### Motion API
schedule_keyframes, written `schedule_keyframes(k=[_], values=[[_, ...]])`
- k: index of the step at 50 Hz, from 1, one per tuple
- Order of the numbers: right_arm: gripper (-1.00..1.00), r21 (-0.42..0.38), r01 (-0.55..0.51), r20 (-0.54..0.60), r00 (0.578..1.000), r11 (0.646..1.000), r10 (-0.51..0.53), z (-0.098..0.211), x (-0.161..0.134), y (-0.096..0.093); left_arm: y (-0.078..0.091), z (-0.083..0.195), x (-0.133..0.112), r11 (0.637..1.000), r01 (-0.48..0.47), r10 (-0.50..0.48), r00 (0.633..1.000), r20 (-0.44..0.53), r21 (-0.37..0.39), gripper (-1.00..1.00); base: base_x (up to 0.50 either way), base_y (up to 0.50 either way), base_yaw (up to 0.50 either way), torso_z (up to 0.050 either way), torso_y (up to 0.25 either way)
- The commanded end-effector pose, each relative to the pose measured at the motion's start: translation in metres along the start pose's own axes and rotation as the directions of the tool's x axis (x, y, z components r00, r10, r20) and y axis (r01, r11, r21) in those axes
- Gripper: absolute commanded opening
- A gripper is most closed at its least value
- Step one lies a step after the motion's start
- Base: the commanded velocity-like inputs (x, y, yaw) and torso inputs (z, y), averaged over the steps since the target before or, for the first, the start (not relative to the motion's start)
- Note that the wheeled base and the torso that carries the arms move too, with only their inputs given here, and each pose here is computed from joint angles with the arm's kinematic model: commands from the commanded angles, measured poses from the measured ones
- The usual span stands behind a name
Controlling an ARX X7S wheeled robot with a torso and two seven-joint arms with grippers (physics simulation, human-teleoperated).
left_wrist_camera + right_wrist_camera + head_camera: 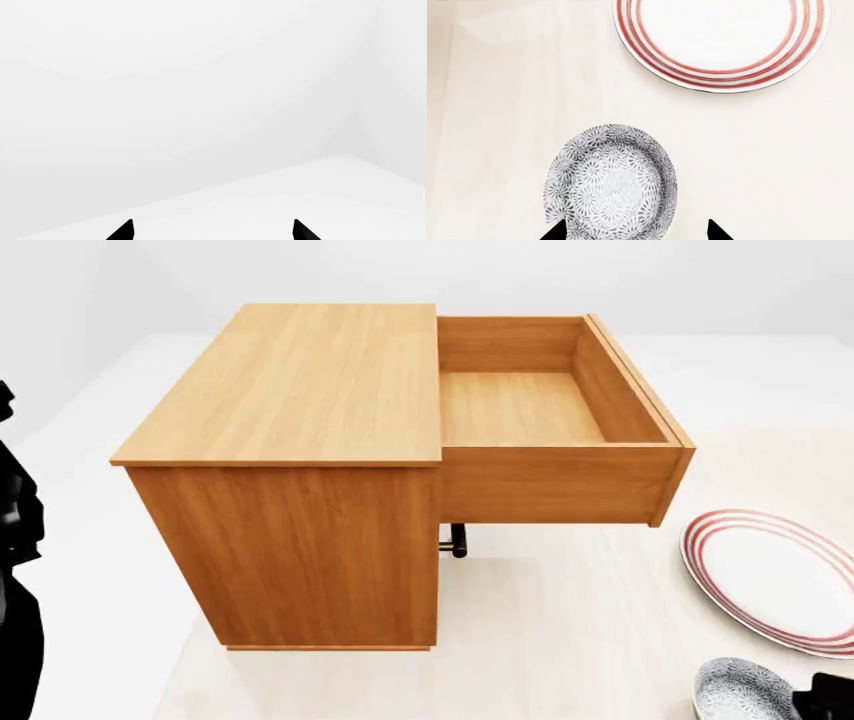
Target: Open the top drawer of the cabinet and put the bowl in it.
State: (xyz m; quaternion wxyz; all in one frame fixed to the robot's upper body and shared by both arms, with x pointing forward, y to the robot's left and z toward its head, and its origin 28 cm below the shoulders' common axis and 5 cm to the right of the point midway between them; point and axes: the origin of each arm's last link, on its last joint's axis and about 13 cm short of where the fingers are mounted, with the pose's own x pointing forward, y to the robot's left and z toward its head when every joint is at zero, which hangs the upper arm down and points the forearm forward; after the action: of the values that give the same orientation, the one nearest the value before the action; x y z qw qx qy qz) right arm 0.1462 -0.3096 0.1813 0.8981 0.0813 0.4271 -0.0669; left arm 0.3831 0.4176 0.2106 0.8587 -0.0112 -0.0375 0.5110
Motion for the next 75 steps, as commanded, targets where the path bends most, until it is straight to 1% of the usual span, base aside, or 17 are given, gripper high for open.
schedule_keyframes(k=[1,5,8,11,16,19,27,35,39,47,59,75], values=[[1.00,0.030,0.049,0.012,0.999,0.998,-0.049,0.002,0.015,-0.007,0.000,0.000,0.000,1.000,0.004,-0.004,1.000,-0.001,-0.001,1.00,0.00,0.00,0.00,0.000,0.000],[1.00,0.043,0.069,0.013,0.997,0.997,-0.070,0.002,0.019,-0.012,0.000,0.000,0.000,1.000,0.005,-0.005,1.000,-0.002,-0.002,1.00,0.00,0.00,0.00,0.000,0.000],[1.00,0.097,0.065,0.043,0.997,0.993,-0.069,0.004,0.021,-0.016,0.000,0.000,0.000,1.000,0.004,-0.004,1.000,-0.001,-0.002,1.00,0.00,0.00,0.00,0.000,0.000],[1.00,0.118,0.087,0.069,0.993,0.989,-0.096,0.005,0.023,-0.020,0.000,0.000,0.000,1.000,0.004,-0.004,1.000,-0.003,-0.004,1.00,0.00,0.00,0.00,0.000,0.000],[1.00,0.060,0.123,0.114,0.985,0.991,-0.129,0.005,0.027,-0.022,0.000,0.001,0.000,1.000,0.004,-0.004,1.000,-0.002,-0.006,1.00,0.00,0.00,0.00,0.000,0.000],[1.00,0.034,0.115,0.096,0.988,0.993,-0.118,0.004,0.034,-0.018,0.000,0.001,0.000,1.000,0.004,-0.004,1.000,-0.001,-0.006,1.00,0.00,0.00,0.00,0.000,0.000],[1.00,0.009,0.058,0.061,0.996,0.998,-0.058,0.008,0.052,-0.007,0.000,0.001,0.000,1.000,0.002,-0.002,1.000,-0.002,-0.008,1.00,0.00,0.00,0.00,0.000,0.000],[1.00,0.000,0.052,0.040,0.998,0.999,-0.052,0.013,0.068,-0.002,0.000,0.001,0.000,1.000,0.004,-0.004,1.000,-0.004,-0.009,1.00,0.00,0.00,0.00,0.000,0.000],[1.00,-0.019,0.054,0.020,0.998,0.998,-0.053,0.012,0.075,0.001,0.000,0.001,0.000,1.000,0.004,-0.004,1.000,-0.001,-0.008,1.00,0.00,0.00,0.00,0.000,0.000],[1.00,-0.042,0.074,-0.010,0.997,0.996,-0.074,0.008,0.087,0.001,0.000,0.001,0.000,1.000,0.003,-0.003,1.000,0.000,-0.014,1.00,0.00,0.00,0.00,0.000,0.000],[1.00,-0.065,0.122,-0.058,0.990,0.990,-0.126,0.001,0.086,-0.007,0.000,0.001,0.000,1.000,0.003,-0.003,1.000,-0.002,-0.019,1.00,0.00,0.00,0.00,0.000,0.000],[1.00,-0.077,0.121,-0.092,0.987,0.990,-0.128,-0.009,0.097,-0.008,0.000,0.001,0.000,1.000,0.005,-0.005,1.000,0.000,-0.020,1.00,0.00,0.00,0.00,0.000,0.000]])
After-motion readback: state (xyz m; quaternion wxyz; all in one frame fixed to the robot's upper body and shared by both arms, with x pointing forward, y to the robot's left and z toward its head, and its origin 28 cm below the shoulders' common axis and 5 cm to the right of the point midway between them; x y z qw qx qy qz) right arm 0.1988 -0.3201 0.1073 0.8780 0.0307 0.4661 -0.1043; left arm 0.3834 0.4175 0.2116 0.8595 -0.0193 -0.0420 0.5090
